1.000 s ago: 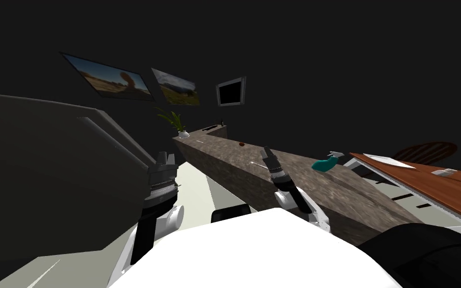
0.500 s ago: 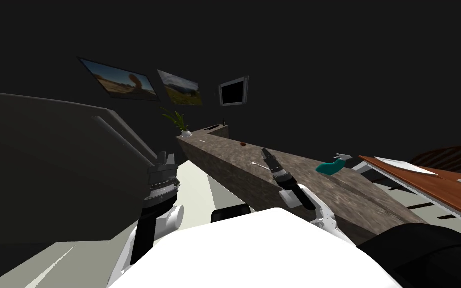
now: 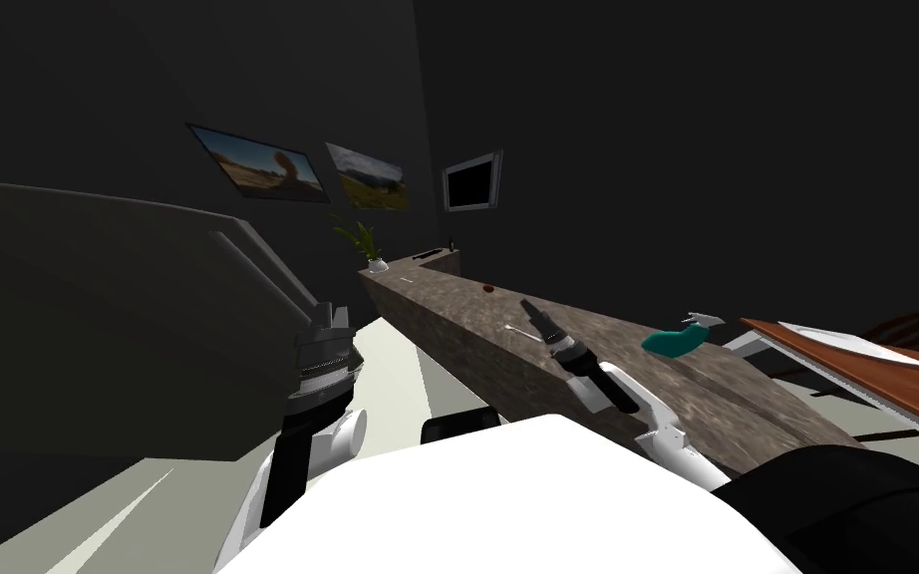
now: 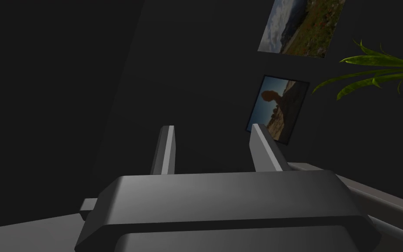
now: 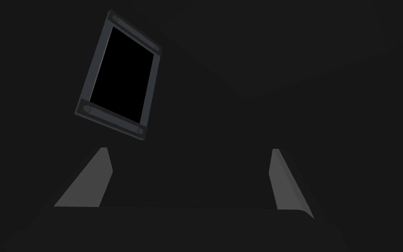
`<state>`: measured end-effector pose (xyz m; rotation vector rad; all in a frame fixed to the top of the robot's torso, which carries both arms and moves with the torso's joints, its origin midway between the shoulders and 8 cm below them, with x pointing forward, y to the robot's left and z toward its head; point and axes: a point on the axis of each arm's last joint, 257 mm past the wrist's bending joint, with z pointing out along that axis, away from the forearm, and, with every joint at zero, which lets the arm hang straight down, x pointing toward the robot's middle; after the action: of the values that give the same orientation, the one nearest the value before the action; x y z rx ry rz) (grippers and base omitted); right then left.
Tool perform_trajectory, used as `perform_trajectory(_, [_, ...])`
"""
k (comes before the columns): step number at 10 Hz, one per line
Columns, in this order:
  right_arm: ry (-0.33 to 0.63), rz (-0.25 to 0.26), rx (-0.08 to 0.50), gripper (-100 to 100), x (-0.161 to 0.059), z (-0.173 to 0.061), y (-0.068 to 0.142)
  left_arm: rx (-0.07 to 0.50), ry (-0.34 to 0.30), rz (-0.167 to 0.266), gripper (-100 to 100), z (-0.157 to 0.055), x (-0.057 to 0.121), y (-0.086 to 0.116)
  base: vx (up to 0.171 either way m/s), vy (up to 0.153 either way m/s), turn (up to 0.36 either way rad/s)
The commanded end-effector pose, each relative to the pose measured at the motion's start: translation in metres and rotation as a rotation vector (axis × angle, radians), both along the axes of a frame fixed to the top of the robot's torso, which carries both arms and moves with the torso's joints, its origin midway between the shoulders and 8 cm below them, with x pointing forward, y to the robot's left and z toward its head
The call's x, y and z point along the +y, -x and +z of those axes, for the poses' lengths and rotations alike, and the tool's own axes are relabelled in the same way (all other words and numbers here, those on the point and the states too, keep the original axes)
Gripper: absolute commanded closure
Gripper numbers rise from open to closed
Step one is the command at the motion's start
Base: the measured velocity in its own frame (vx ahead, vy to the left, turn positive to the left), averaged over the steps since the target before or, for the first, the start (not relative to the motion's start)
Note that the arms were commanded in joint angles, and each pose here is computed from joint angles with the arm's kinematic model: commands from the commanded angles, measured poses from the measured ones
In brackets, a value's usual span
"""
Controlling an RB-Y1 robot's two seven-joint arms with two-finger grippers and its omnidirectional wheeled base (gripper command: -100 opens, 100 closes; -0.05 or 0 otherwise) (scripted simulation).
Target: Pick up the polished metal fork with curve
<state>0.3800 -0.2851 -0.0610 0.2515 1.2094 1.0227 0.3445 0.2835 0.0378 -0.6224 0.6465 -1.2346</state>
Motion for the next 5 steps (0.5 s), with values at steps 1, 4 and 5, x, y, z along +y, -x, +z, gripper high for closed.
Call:
perform_trajectory(1, [0.066, 0.0, 0.025, -100, -0.006, -0.011, -0.004, 0.0, 0.0, 0.0, 0, 0.0, 0.0, 0.0, 0.008, -0.015, 0.116])
perform_trajectory(4, [0.151, 0.013, 0.054, -100, -0.012, -0.021, -0.007, 0.0, 0.0, 0.0, 0, 0.0, 0.0, 0.0, 0.006, -0.014, 0.082])
perform_trajectory(5, [0.198, 0.009, 0.079, -100, -0.019, -0.032, -0.009, 0.0, 0.0, 0.0, 0, 0.0, 0.0, 0.0, 0.006, -0.015, 0.139])
